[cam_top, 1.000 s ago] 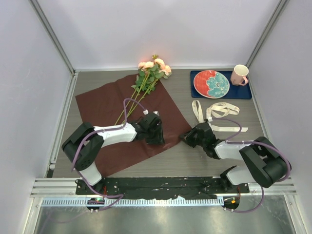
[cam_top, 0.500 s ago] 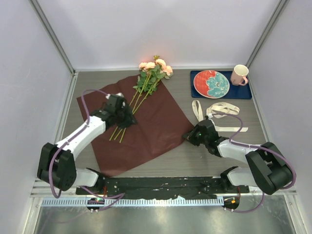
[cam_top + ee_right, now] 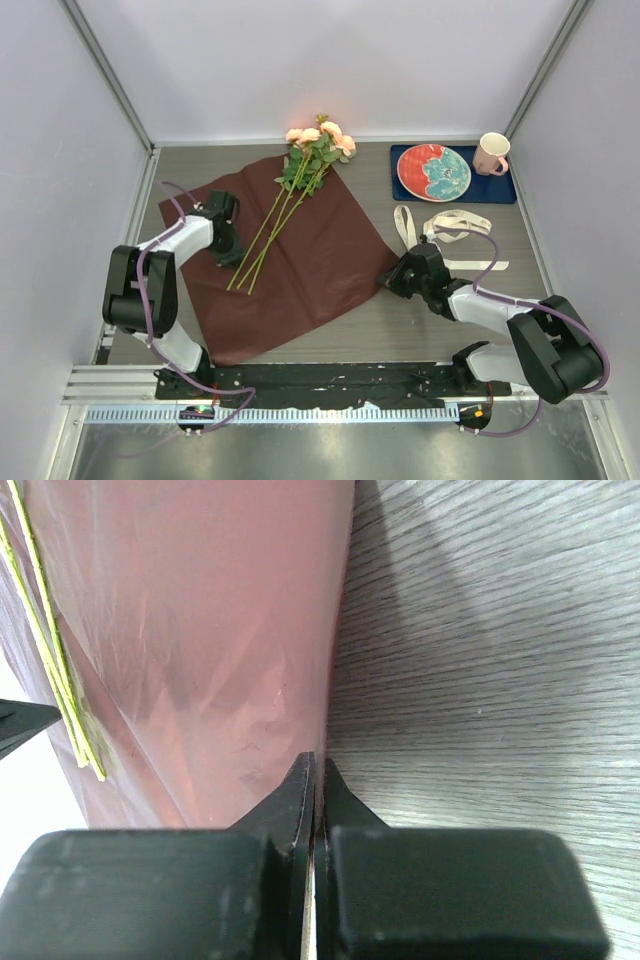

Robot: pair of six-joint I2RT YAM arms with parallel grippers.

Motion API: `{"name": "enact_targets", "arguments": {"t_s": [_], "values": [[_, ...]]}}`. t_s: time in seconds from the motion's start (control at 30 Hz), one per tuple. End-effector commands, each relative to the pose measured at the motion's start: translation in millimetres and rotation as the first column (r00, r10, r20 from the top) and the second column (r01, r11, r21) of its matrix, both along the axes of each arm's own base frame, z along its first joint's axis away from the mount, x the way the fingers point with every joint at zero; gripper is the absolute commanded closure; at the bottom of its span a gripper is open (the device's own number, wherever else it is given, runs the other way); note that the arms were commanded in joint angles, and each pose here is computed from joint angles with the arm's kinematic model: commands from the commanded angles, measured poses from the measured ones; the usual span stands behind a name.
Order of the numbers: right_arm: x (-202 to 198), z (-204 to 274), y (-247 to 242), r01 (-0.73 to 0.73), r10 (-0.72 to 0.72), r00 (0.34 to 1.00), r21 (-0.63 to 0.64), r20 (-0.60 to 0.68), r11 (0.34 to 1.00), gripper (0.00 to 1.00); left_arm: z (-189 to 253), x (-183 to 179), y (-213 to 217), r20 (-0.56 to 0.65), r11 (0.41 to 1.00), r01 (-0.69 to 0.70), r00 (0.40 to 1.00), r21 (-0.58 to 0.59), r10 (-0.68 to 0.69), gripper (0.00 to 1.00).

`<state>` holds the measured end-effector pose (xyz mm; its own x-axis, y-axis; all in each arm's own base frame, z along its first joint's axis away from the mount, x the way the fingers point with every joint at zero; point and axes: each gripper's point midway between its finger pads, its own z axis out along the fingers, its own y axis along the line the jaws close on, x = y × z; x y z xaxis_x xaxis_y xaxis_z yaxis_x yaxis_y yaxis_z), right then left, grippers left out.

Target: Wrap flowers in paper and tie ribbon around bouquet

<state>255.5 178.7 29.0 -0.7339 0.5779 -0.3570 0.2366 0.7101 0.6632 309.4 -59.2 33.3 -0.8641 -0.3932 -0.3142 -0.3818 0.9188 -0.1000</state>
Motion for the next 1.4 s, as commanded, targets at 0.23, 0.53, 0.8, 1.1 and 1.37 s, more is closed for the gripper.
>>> {"name": "enact_targets", "arguments": {"t_s": [0.23,0.53,0.8,1.1,1.37], "values": [[15.6,18.5,6.6,-0.028,0.027,0.997,0.004,0.073,1.000,1.00,-11.0,-5.1,-23.7,0.010,0.998,0.047,0.999,-0.043,-0.047,0.92],[15.5,16.6,-18.0,-0.042,0.051,0.998,-0.205,0.039,0.978,0.71,19.2,-6.0,-13.9,0.051,0.999,0.051,0.997,0.019,-0.052,0.85],[-43.0,83.2,34.5,-0.257,0.361,0.919,-0.452,0.158,0.854,0.31,119.9,-36.1,1.8,0.274,0.999,0.003,0.962,-0.047,0.010,0.49],[-125.5,95.2,191.0,-0.497,0.889,0.054,-0.760,0.454,0.418,0.21,170.9,-72.9,0.5,0.404,0.983,-0.038,0.908,-0.179,0.109,0.43],[-155.5,61.8,273.1,-0.389,0.924,-0.188,-0.889,0.333,0.241,0.32,178.3,-86.2,-4.9,0.434,0.975,-0.008,0.895,-0.222,0.106,0.43]]}}
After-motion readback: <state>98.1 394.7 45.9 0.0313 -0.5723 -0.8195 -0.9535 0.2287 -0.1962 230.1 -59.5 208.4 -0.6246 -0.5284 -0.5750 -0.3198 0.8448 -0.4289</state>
